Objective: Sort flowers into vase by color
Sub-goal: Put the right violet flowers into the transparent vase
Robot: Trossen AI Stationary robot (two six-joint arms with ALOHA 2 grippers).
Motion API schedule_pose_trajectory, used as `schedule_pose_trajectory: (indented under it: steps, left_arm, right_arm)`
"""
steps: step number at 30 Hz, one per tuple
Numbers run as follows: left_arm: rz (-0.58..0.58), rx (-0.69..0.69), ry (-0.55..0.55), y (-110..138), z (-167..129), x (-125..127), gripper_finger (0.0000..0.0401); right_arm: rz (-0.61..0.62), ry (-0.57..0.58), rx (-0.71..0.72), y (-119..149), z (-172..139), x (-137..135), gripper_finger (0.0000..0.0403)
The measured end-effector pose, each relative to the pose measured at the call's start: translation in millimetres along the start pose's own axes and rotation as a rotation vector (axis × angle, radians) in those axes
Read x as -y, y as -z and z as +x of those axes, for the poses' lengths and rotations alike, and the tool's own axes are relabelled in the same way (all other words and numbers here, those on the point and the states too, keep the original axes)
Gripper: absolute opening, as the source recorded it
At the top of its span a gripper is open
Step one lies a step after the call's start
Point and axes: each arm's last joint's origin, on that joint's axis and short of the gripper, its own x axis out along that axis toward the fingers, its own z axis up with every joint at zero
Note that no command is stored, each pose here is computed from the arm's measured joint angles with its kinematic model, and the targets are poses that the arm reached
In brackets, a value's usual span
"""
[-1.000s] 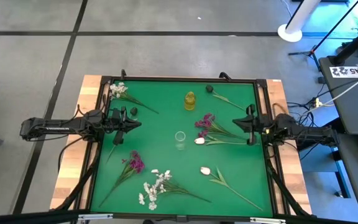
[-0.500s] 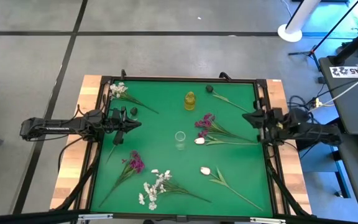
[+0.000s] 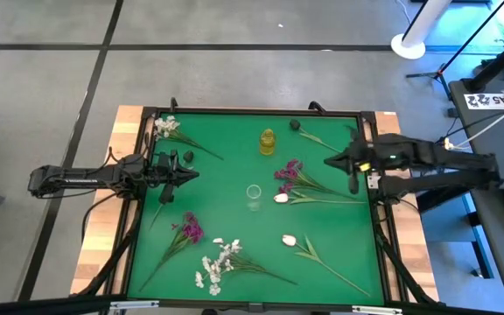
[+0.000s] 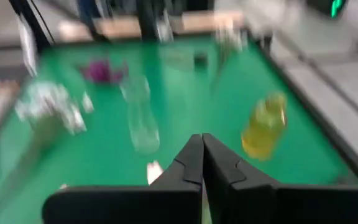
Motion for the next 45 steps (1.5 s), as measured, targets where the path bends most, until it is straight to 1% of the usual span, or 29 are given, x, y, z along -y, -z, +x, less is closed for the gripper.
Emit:
schedule_pose_trajectory:
  steps: [3, 7, 10, 12, 14, 16, 19, 21, 24, 27, 29, 31, 36, 45]
  left_arm:
    - [0.019, -0.001, 0.0, 0.2, 0.0, 0.0, 0.0]
    - [0.036, -0.001, -0.001, 0.1, 0.0, -0.1, 0.0]
    - [0.036, 0.0, 0.0, 0.0, 0.0, 0.0, 0.0]
    - [0.036, -0.001, 0.0, 0.2, 0.0, -0.1, 0.0]
    - [0.036, -0.001, 0.0, 0.1, 0.0, 0.0, 0.0]
    - [0.037, -0.001, 0.0, 0.2, 0.0, -0.1, 0.0]
    - [0.037, -0.001, -0.001, 0.2, 0.0, -0.1, 0.0]
    - [0.037, -0.001, 0.0, 0.1, 0.0, 0.0, 0.0]
    - [0.037, -0.001, 0.0, 0.1, 0.0, 0.0, 0.0]
    - [0.033, -0.001, 0.0, 0.2, 0.0, -0.1, 0.0]
    - [0.032, -0.001, -0.001, 0.1, 0.0, -0.1, 0.0]
    - [0.032, -0.001, 0.0, 0.2, 0.0, -0.1, 0.0]
    - [0.037, 0.006, 0.001, -0.6, 0.0, 0.1, 0.0]
    - [0.032, 0.005, 0.001, -0.4, 0.0, 0.1, 0.0]
  right_arm:
    - [-0.004, 0.017, -0.168, 3.0, 17.3, -1.1, 0.0028]
    - [0.048, 0.047, -0.405, 18.9, 39.3, -2.1, 0.0075]
    - [0.091, 0.077, -0.554, 28.7, 55.2, -3.0, 0.011]
    - [0.102, 0.092, -0.62, 33.0, 67.2, -3.7, 0.013]
    - [0.109, 0.134, -0.673, 37.2, 79.0, -3.7, 0.0145]
    - [0.106, 0.16, -0.724, 41.9, 90.9, -4.1, 0.0156]
    - [0.087, 0.165, -0.796, 49.2, 107.2, -5.2, 0.0164]
    - [0.076, 0.155, -0.801, 56.1, 115.8, -5.7, 0.0166]
    - [0.069, 0.114, -0.758, 77.9, 122.7, -6.0, 0.0166]
    - [0.109, 0.107, -0.697, 99.0, 119.6, -4.9, 0.0166]
    - [0.135, 0.126, -0.706, 113.4, 113.5, -3.6, 0.0166]
    - [0.172, 0.142, -0.697, 120.8, 112.4, -3.0, 0.0166]
    - [0.201, 0.174, -0.715, 127.8, 112.0, -2.2, 0.0166]
    - [0.213, 0.178, -0.656, 124.2, 118.9, -2.6, 0.0166]
